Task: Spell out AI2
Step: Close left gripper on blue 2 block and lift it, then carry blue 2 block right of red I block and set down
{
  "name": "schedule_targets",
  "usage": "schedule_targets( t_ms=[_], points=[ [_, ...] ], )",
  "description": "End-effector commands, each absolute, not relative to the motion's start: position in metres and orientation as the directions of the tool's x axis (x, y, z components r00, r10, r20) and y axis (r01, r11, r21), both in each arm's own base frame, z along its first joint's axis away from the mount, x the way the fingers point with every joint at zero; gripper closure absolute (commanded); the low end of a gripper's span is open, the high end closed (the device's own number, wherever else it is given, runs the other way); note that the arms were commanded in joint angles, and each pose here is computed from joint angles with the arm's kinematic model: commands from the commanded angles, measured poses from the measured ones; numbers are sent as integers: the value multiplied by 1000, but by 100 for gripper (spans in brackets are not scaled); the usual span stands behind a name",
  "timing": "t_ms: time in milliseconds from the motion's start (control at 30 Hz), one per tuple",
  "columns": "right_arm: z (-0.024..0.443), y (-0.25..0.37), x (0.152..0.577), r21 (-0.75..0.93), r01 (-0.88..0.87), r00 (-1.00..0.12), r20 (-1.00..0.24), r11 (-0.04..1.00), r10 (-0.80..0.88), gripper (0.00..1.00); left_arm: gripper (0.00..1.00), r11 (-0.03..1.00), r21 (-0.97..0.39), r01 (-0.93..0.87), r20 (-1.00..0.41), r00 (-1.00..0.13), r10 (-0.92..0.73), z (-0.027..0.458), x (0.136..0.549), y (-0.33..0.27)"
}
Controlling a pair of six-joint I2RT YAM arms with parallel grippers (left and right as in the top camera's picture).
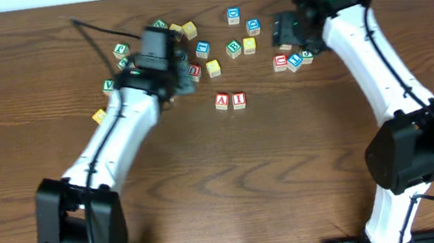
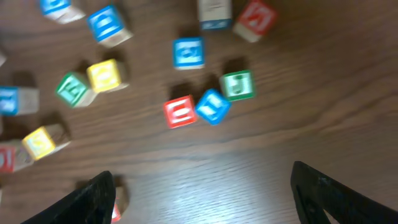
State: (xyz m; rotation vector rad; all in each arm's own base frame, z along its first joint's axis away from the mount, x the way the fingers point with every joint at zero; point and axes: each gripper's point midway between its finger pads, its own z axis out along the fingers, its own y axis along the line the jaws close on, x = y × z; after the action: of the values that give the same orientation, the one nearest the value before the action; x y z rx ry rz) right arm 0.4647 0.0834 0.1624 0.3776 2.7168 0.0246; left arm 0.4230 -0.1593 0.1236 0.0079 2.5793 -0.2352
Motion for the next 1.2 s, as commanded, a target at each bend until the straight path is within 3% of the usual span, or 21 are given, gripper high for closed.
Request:
schedule_targets(
  t_ms=[0,200,433,767,1167],
  points=[
    [166,71,465,109,299,-876,-363,948,318,15,87,973,-203,113,-551,-834,-18,134,415,-204],
    [162,56,458,101,327,-881,-328,940,342,20,87,936,-237,261,-607,-792,68,138,397,-277],
    [161,56,455,88,312,-891,-317,946,324,22,87,915,-261,308,-601,-793,95,104,391,-323],
    [160,56,453,80,299,-899,-312,951,309,21,87,933,-260,249,-525,-848,80,50,389,-328],
    [160,56,450,71,284,-907,-304,956,292,16,87,964,-177,198,-568,-820,64,41,403,-314]
  ],
)
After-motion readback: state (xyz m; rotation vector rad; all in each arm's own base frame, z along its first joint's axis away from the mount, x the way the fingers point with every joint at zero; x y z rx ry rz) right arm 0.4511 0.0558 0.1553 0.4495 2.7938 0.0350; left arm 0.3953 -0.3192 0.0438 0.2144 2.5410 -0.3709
